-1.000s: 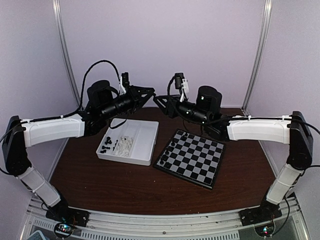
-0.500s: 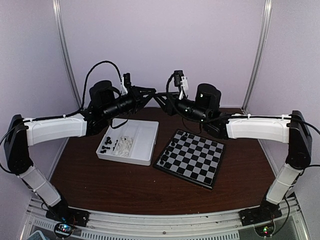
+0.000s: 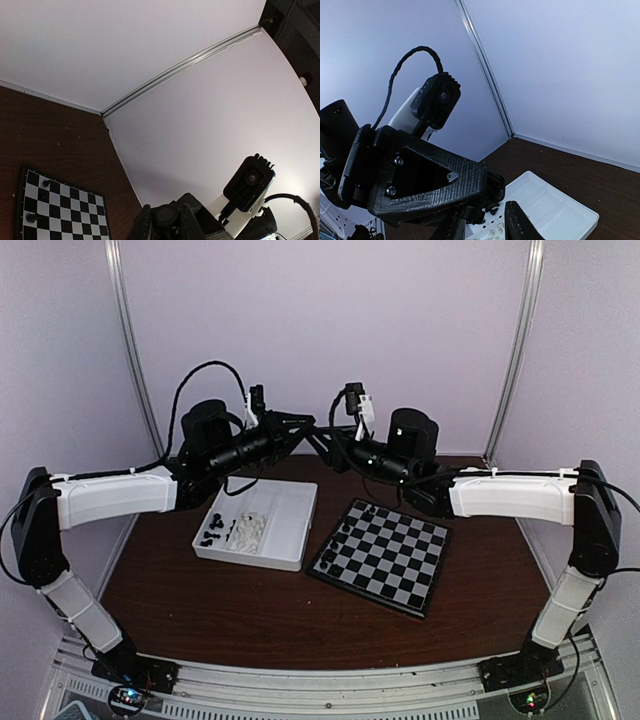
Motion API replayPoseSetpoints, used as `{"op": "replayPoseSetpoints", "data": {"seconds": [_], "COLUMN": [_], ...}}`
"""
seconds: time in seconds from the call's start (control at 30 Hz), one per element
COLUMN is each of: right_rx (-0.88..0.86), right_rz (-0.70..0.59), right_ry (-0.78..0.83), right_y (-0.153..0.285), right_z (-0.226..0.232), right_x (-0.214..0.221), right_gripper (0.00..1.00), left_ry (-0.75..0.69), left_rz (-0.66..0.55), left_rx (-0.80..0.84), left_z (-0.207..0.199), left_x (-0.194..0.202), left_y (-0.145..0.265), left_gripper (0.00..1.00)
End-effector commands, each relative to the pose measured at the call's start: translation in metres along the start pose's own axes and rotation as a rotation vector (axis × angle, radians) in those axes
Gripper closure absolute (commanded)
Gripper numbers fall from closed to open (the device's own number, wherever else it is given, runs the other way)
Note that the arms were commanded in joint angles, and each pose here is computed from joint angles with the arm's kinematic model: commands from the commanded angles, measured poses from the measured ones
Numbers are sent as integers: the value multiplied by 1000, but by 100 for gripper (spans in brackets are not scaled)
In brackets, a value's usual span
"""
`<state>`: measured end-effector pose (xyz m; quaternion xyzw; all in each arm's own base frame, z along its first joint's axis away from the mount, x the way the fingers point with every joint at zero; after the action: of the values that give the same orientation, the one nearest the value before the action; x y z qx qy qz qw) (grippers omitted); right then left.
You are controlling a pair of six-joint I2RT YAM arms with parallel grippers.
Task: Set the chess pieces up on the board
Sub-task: Place the chess piece on the chessboard.
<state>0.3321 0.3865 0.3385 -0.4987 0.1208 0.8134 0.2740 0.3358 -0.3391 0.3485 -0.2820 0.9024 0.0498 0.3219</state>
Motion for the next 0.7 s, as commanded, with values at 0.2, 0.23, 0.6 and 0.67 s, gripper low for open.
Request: {"op": "replayPoseSetpoints", "data": {"seconds": [0.2,0.23,0.6,0.67], "right_rx": [9,9,21,26], "right_rz": [-65,-66,-82,-88], "right_ry": [30,33,39,42], "right_y": [6,7,10,12], "right_z": [4,4,3,3], "right_x": [-16,-16,-19,-19], "right_gripper": [66,65,77,75], "left_ry": [-16,-16,-11,-10], "left_rz": [-18,-19,-15,-17], "left_rx": [62,62,57,55], "left_z": [-15,-15,-12,-12], "left_x": [-6,-6,-4,-4], "left_y": [-3,-3,-3,-3], "left_gripper": [84,84,83,83]}}
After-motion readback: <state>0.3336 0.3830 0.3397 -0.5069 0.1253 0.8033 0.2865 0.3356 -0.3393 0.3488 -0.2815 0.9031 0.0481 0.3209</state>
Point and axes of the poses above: each gripper's point midway between its finger pads, its own y axis back along the fingers, its own z axis along the line the jaws close on, x = y × z, the point moved 4 cm from there along y, back along the fingers, and after that the axes turned 7 degrees about -y, right-handed, at the moved point
